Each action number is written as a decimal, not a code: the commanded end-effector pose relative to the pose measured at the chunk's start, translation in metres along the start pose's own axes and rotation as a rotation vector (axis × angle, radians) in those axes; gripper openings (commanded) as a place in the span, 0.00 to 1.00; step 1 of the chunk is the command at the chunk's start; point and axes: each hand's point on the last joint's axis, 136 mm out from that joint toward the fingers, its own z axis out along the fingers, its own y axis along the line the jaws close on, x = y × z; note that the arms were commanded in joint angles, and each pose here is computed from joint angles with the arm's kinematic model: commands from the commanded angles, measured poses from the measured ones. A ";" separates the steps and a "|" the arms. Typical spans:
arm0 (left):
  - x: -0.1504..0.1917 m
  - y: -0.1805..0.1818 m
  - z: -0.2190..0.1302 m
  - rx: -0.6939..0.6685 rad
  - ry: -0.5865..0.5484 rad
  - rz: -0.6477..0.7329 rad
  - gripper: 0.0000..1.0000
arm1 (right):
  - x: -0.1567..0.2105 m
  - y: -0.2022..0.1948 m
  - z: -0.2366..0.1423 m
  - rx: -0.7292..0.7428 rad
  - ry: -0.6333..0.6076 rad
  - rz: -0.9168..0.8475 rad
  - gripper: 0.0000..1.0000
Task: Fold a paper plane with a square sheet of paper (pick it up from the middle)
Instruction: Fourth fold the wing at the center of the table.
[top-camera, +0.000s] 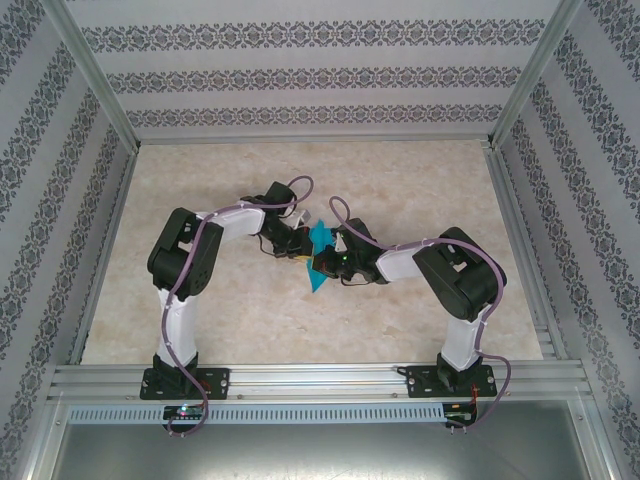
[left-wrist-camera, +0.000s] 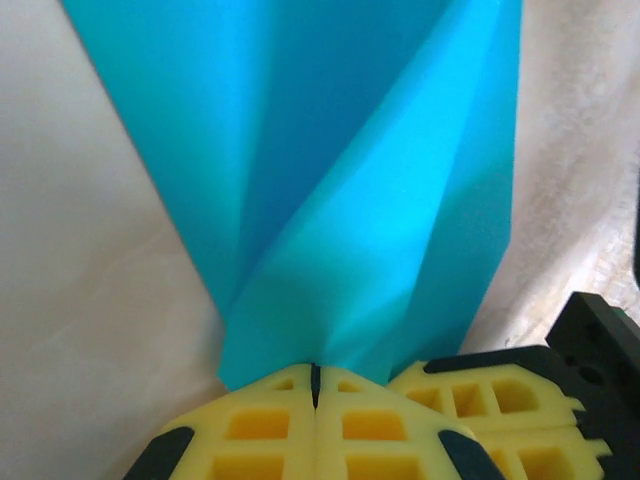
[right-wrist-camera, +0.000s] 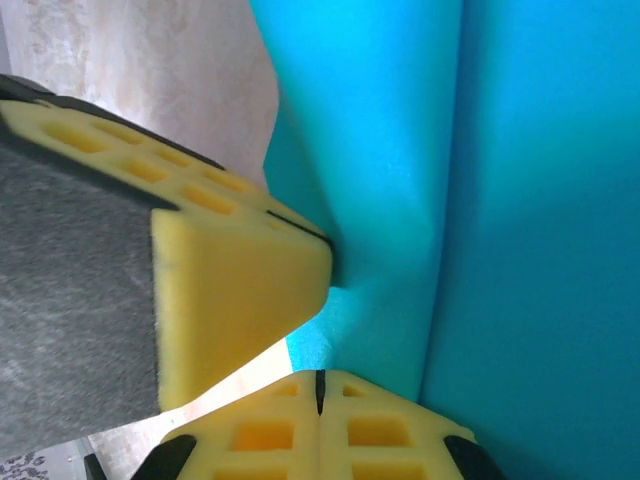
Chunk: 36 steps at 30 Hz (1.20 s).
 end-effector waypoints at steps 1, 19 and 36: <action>-0.010 -0.007 0.004 0.015 -0.010 0.043 0.04 | 0.025 -0.033 0.002 0.104 0.061 0.050 0.03; -0.010 0.008 0.021 -0.020 0.033 0.041 0.04 | 0.015 -0.016 -0.010 0.055 0.021 0.007 0.09; -0.004 0.024 0.032 -0.066 0.069 0.033 0.04 | 0.031 0.008 -0.030 -0.001 0.026 -0.002 0.11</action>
